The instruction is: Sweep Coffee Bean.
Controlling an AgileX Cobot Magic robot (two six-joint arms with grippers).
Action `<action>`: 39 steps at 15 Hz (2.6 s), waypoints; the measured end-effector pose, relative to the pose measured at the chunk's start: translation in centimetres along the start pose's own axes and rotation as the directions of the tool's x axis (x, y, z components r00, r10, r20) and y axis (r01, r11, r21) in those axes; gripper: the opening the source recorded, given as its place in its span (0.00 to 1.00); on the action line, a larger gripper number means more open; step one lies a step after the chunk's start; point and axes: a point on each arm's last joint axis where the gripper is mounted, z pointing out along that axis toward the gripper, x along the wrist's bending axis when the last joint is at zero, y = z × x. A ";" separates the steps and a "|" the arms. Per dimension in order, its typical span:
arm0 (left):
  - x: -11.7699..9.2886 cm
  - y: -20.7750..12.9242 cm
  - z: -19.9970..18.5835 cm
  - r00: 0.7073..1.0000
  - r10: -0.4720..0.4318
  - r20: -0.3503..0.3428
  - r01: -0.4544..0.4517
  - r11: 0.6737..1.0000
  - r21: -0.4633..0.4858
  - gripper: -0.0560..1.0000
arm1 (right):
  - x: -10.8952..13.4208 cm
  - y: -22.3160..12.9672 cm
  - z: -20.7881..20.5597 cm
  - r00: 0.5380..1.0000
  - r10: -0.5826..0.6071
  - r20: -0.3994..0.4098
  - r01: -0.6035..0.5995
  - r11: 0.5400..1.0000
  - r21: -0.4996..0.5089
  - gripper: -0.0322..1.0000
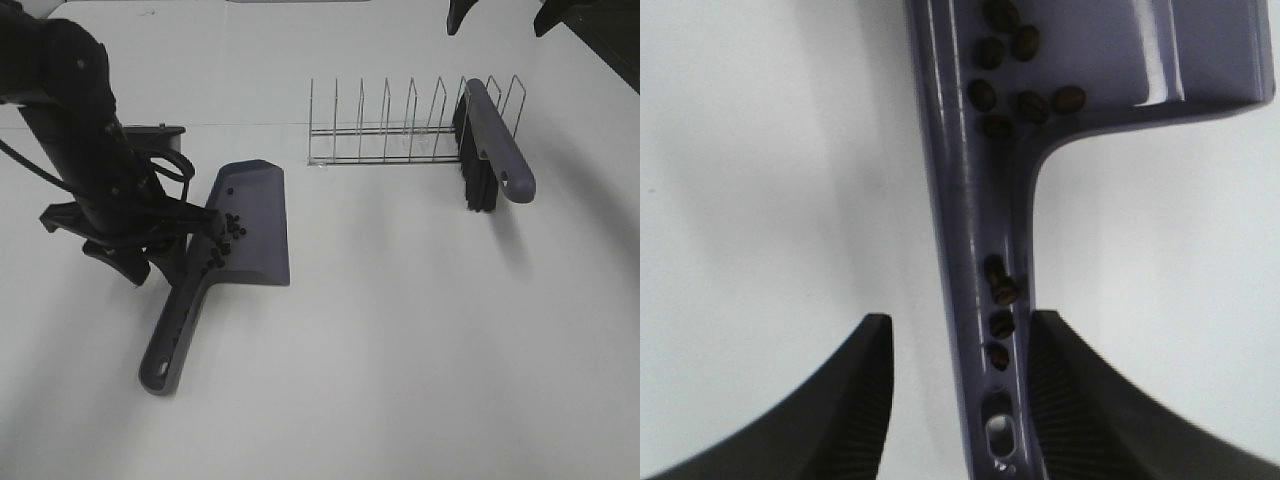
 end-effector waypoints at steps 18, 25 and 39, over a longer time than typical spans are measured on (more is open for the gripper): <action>3.6 -19.0 -16.3 0.999 0.025 -0.035 -0.036 0.931 -0.363 0.42 | -2.7 -26.2 -15.9 0.996 -0.080 -0.044 0.086 0.979 0.183 0.87; 5.6 -27.6 -17.1 0.998 0.058 0.013 -0.041 0.828 -0.559 0.42 | -3.8 -36.5 -19.3 0.995 -0.084 -0.048 0.083 0.996 -0.021 0.87; 7.0 -33.0 -14.9 0.957 0.272 -0.100 -0.253 0.616 -0.746 0.42 | -4.4 -44.9 -21.7 0.989 -0.131 -0.063 0.070 0.812 -0.579 0.87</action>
